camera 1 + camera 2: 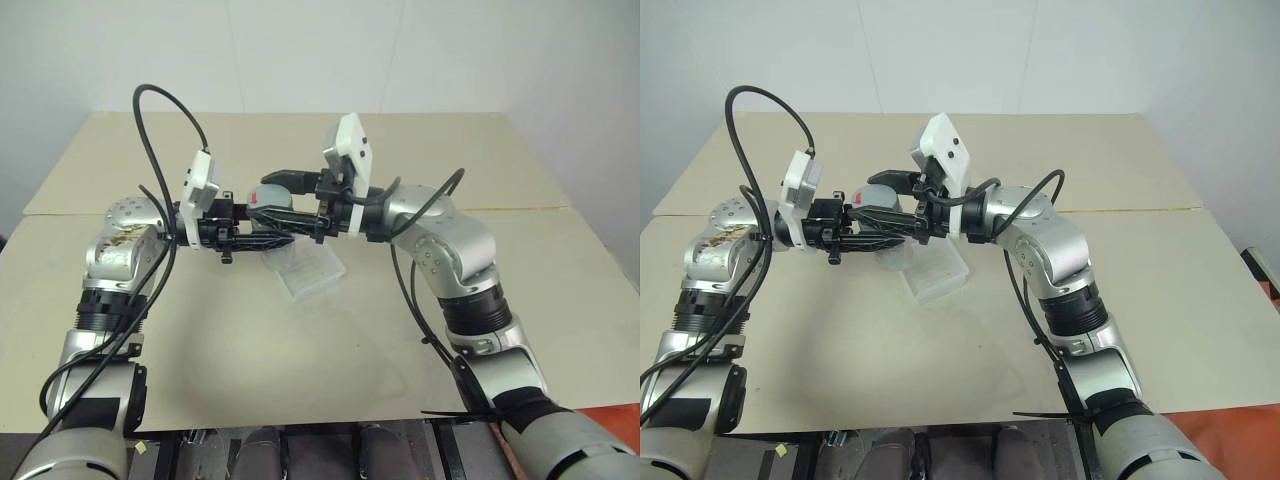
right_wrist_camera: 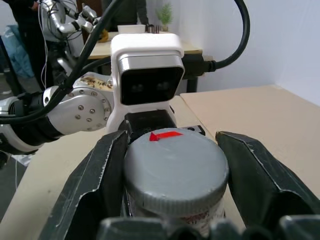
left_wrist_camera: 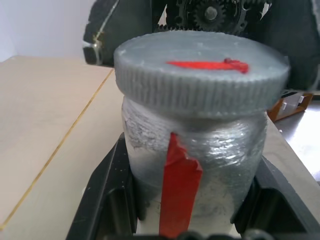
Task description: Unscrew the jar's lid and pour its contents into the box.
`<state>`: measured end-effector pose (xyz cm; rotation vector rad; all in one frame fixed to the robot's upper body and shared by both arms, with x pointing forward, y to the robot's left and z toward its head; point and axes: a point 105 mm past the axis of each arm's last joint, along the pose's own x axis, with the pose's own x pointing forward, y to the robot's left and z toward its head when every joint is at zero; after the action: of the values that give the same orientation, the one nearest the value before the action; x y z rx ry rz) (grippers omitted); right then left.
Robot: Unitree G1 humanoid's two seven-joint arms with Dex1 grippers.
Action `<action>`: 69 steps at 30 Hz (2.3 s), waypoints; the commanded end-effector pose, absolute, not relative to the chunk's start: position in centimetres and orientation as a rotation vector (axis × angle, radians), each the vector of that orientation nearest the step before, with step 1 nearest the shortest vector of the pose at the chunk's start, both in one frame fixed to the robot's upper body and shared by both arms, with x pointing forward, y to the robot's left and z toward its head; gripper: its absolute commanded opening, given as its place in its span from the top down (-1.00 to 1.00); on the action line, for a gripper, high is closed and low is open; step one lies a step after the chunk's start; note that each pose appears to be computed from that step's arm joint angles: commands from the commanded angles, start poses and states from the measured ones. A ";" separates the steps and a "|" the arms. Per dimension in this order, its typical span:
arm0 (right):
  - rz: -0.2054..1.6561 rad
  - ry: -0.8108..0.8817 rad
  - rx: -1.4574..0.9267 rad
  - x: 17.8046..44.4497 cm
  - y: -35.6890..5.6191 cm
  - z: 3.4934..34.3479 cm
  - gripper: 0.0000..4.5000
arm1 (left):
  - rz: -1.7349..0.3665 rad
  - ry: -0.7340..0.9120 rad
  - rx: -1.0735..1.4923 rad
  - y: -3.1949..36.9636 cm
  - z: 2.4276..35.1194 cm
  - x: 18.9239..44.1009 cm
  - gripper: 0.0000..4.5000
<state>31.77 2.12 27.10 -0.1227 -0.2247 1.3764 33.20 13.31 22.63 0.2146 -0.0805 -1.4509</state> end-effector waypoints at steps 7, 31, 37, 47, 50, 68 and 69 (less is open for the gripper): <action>1.357 -0.300 -0.153 31.6 1.6 29.3 -0.24 | -1.466 -0.088 0.242 13.2 22.8 32.9 0.14; 1.327 -0.434 -0.225 31.1 -1.6 33.0 -0.24 | -1.551 0.067 0.183 13.1 18.8 31.1 0.14; 1.334 -0.468 -0.257 30.9 -2.2 33.3 -0.24 | -1.611 0.117 0.207 13.0 18.0 30.6 0.14; 1.343 -0.533 -0.250 30.3 -2.7 34.1 -0.24 | -1.632 0.136 0.219 12.7 17.2 30.2 0.14; 1.319 -0.509 -0.247 30.5 -3.2 33.6 -0.24 | -1.593 0.079 0.212 12.7 18.3 31.0 0.14; 0.456 0.032 -0.137 36.4 -14.5 16.7 -0.24 | -1.177 -0.203 0.217 14.6 23.7 35.7 0.14; 0.418 0.055 -0.136 36.6 -14.9 15.8 -0.24 | -1.156 -0.210 0.210 14.6 23.8 36.0 0.14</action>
<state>36.24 -14.24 14.68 -0.1112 0.1050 0.4814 35.65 14.66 22.23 0.1846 -0.1448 -1.1946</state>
